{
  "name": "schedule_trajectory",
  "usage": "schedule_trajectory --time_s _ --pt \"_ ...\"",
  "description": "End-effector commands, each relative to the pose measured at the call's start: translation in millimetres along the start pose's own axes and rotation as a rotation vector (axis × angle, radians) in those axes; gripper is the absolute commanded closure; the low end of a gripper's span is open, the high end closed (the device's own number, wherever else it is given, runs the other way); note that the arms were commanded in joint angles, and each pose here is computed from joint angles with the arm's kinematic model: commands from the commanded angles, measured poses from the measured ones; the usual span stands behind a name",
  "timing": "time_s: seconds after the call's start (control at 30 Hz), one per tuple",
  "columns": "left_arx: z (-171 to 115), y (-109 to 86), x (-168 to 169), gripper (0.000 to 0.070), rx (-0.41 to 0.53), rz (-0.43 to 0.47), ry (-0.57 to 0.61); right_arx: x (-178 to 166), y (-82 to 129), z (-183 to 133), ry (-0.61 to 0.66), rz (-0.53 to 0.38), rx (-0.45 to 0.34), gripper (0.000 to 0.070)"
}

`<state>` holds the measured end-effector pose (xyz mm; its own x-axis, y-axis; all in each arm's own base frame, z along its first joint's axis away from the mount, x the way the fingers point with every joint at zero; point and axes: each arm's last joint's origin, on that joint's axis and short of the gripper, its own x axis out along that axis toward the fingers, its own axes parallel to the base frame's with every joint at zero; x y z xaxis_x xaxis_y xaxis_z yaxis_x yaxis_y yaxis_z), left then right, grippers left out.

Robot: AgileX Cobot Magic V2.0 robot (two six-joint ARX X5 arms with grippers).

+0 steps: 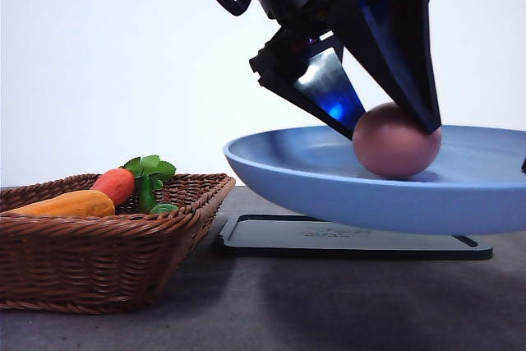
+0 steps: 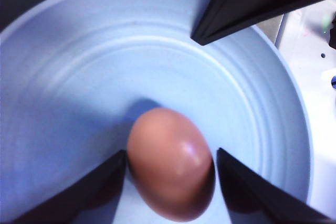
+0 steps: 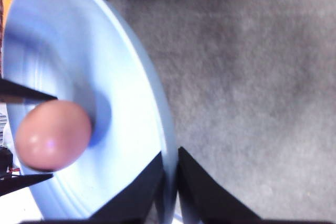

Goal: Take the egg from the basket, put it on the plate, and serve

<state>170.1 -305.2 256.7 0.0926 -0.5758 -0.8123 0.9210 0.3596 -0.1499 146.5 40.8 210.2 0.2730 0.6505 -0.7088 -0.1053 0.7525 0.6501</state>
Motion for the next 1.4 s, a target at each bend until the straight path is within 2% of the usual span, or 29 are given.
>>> schedule_trajectory --time_s 0.0,0.2,0.37,0.47,0.6,0.7,0.87,1.0,1.17,1.37 --pt "3.5 -3.2 2.8 0.0273 0.015 -0.004 -0.003 -0.8 2.2 1.3 0.010 0.012 0.005 0.0700" --pt "1.0 -4.3 -4.8 0.0273 -0.002 -0.006 0.076 0.7 0.5 -0.4 0.040 0.002 0.009 0.0700" --pt "6.5 -4.9 -32.1 0.0273 -0.017 0.000 0.095 9.6 -4.8 5.3 0.074 -0.008 0.026 0.0700" --pt "10.8 -6.5 -57.1 0.0274 -0.015 0.009 0.038 18.7 -10.1 12.4 0.094 0.003 0.034 0.0700" --pt "11.4 -6.6 -97.5 0.0274 -0.016 0.041 -0.063 30.8 -18.9 27.4 0.082 0.077 0.044 0.0700" --pt "4.8 -4.9 -130.7 0.0274 -0.027 0.120 -0.135 37.8 -27.8 40.8 0.049 0.107 0.068 0.0700" --pt "-13.8 -5.3 -186.3 0.0274 -0.056 0.280 -0.257 42.9 -38.4 65.6 0.015 0.097 0.091 0.0700" --pt "-30.3 -10.7 -223.7 0.0274 -0.073 0.360 -0.362 45.4 -40.3 92.8 -0.011 0.086 0.086 0.0700" --pt "-47.5 -17.5 -253.0 0.0274 -0.090 0.394 -0.450 51.8 -40.1 129.7 -0.039 0.026 0.075 0.0700" --pt "-59.0 -23.7 -267.2 0.0274 -0.093 0.400 -0.485 65.8 -45.1 162.5 -0.036 0.007 0.080 0.0700"
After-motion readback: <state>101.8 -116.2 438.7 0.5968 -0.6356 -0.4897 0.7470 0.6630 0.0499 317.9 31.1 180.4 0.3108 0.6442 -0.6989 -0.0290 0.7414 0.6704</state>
